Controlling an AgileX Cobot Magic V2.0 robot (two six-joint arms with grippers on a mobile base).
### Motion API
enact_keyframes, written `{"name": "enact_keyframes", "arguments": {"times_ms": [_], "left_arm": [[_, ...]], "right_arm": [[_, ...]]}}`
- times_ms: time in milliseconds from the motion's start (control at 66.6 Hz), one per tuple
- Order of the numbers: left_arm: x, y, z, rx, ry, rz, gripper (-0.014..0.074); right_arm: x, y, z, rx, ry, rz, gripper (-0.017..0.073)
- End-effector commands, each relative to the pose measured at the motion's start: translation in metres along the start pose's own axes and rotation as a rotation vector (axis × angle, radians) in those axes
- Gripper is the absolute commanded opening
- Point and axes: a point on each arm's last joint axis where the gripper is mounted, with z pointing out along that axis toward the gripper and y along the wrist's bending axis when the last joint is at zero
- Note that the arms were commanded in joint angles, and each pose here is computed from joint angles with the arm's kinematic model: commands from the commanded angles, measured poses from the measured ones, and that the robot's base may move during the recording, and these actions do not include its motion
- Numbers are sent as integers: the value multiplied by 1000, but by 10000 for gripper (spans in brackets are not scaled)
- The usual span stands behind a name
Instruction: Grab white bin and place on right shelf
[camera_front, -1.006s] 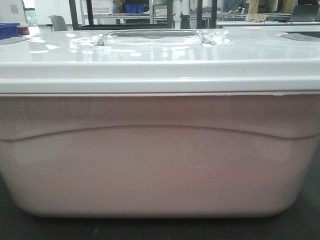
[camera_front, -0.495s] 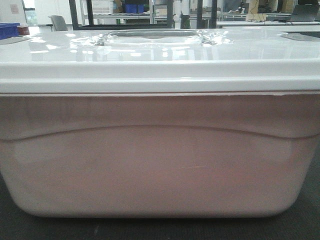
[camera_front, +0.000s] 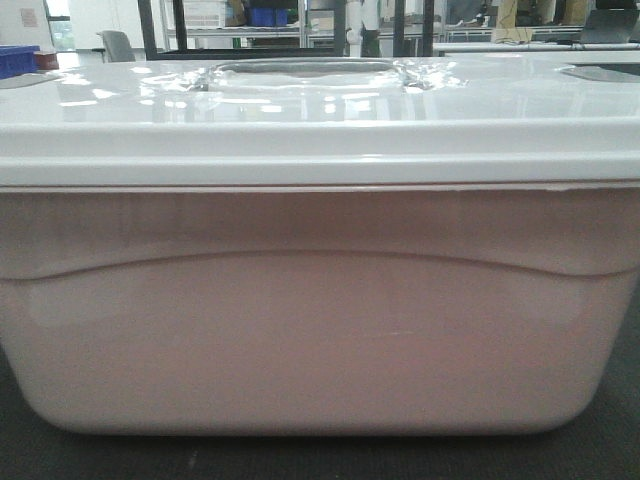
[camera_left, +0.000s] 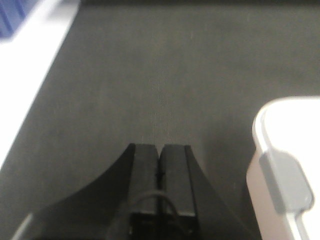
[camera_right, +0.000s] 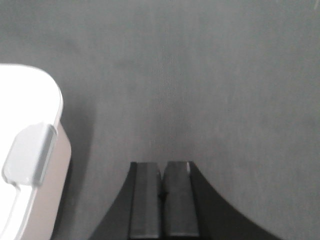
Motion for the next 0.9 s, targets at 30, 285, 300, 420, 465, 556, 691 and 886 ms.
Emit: {"name": "enact_keyframes", "arguments": {"times_ms": [30, 285, 300, 420, 465, 556, 691, 886], "left_arm": [[-20, 0, 16, 14, 110, -7, -126], [-17, -13, 79, 142, 440, -111, -126], [-16, -14, 84, 150, 454, -119, -126], [-13, -19, 105, 194, 499, -172, -126], [-13, -19, 111, 194, 500, -178, -126], [-13, -18, 120, 189, 492, -182, -126], [-11, -17, 127, 176, 509, -173, -126], [-11, -16, 131, 166, 506, -166, -126]], "right_arm": [[-29, 1, 14, 3, 83, -9, 55], [-42, 2, 58, -6, 240, 6, 55], [-41, 2, 60, -8, 250, 7, 55], [-36, 4, 74, -29, 358, 26, 55], [-34, 5, 79, -41, 398, 36, 55], [-30, 7, 90, -53, 481, 46, 55], [-27, 6, 106, -51, 555, 50, 55], [-27, 6, 115, -49, 554, 53, 55]]}}
